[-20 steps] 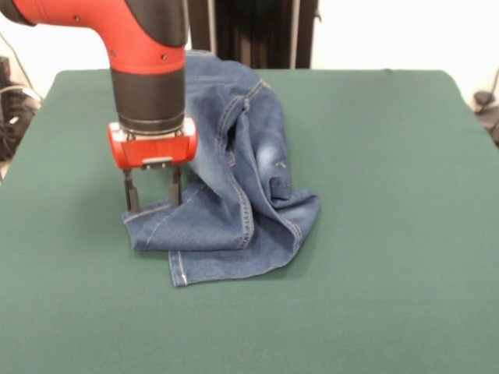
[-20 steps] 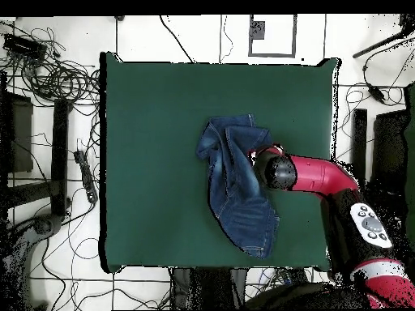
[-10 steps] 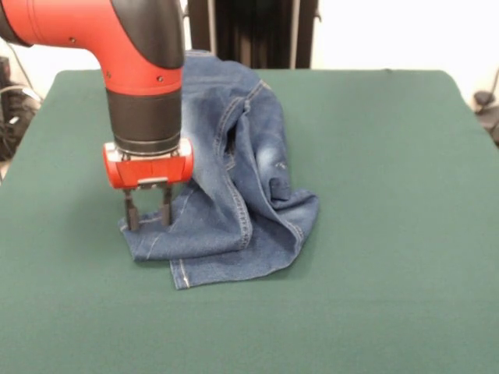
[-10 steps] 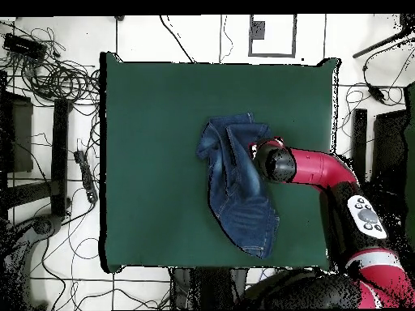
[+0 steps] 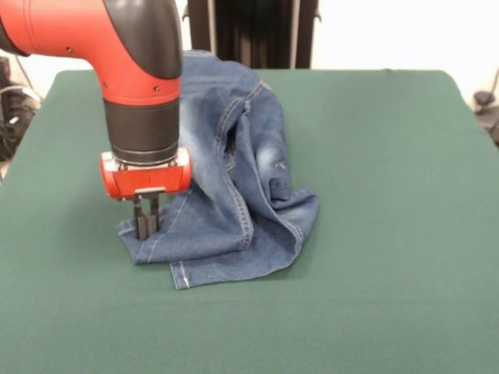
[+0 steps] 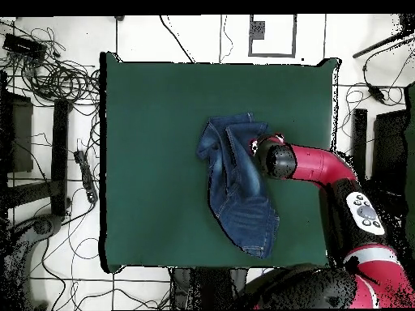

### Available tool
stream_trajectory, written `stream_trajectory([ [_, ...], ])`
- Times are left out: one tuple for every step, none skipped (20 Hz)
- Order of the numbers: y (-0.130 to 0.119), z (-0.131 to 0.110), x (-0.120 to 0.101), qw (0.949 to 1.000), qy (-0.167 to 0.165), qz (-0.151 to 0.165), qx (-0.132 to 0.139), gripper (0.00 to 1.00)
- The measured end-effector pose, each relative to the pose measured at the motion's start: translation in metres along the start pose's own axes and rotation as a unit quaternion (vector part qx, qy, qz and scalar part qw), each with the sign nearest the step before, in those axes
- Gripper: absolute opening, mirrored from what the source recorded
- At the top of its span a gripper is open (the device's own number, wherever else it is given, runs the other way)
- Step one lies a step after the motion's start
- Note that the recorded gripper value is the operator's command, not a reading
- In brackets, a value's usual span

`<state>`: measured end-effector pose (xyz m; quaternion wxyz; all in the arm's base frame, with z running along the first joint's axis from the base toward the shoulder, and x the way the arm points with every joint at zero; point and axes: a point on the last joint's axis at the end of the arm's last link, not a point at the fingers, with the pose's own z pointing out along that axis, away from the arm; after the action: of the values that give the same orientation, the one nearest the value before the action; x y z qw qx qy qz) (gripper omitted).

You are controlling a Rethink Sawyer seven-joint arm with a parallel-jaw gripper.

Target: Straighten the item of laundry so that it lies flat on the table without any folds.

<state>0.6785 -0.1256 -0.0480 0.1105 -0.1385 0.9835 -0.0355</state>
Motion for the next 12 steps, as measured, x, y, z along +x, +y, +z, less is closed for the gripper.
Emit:
stream_trajectory([
  [-0.0002, 0.0001, 0.0001, 1.0, 0.0, 0.001, 0.0, 0.0],
  [-0.0008, 0.0, 0.0, 1.0, -0.001, 0.002, -0.001, 0.0],
  [-0.0016, 0.0, -0.0004, 1.0, -0.002, 0.004, -0.002, 0.0],
  [-0.0023, 0.0, -0.0006, 1.0, -0.002, 0.005, -0.003, 0.0],
  [-0.0037, 0.0, -0.0011, 0.9999, -0.004, 0.008, -0.004, 0.0],
  [-0.0051, 0.0002, -0.0013, 0.9999, -0.006, 0.011, -0.006, 0.0],
  [-0.0055, 0.0003, -0.0013, 0.9999, -0.006, 0.012, -0.006, 0.0],
  [-0.0054, 0.0003, -0.0016, 0.9999, -0.006, 0.013, -0.007, 0.0],
  [-0.0053, 0.0003, -0.0018, 0.9999, -0.007, 0.014, -0.007, 1.0],
  [-0.0054, 0.0002, -0.002, 0.9999, -0.007, 0.014, -0.007, 1.0],
  [-0.0055, 0.0002, -0.0021, 0.9999, -0.007, 0.014, -0.007, 1.0],
  [-0.0057, 0.0001, -0.0023, 0.9999, -0.007, 0.014, -0.007, 1.0],
])
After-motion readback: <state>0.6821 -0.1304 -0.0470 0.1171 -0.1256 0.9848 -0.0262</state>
